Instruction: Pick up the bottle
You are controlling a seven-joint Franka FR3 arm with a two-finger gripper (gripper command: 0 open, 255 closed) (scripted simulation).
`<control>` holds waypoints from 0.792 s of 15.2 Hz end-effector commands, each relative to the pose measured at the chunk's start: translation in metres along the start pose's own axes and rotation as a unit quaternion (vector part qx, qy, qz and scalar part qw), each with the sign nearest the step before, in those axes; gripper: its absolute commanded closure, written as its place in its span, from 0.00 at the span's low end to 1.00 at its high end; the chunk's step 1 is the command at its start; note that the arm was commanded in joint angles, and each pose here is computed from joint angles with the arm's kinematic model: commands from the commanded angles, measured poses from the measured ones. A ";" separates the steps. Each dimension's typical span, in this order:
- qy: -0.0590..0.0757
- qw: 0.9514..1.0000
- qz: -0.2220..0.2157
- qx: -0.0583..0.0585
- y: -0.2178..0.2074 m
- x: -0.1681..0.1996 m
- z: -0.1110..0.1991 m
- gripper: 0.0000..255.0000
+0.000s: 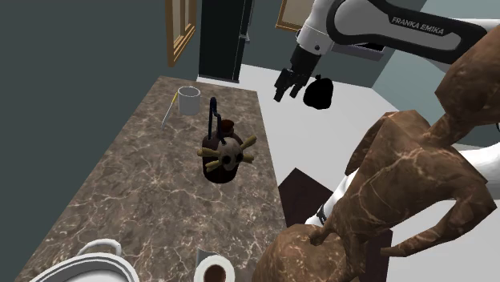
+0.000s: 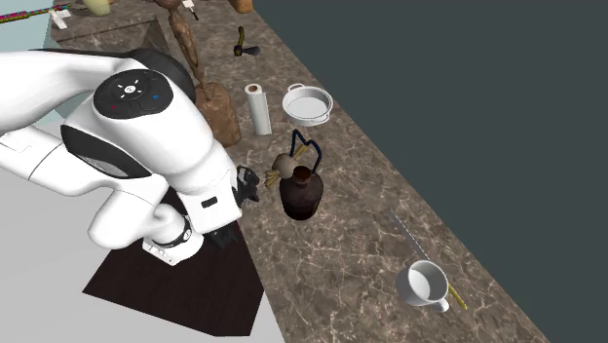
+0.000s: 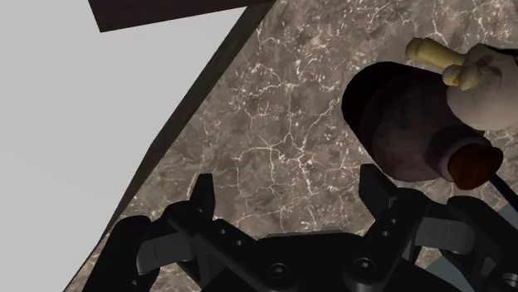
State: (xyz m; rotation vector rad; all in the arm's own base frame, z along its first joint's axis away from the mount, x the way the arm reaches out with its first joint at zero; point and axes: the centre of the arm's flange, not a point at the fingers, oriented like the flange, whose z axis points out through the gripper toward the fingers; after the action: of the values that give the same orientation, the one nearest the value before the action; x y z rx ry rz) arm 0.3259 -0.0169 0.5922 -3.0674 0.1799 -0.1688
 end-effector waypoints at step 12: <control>0.005 0.999 0.022 -0.031 -0.154 -0.003 -0.011 0.00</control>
State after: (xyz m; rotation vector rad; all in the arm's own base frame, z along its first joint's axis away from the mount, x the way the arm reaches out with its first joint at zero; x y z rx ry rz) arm 0.3374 0.1229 0.6158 -3.1179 0.2464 -0.1800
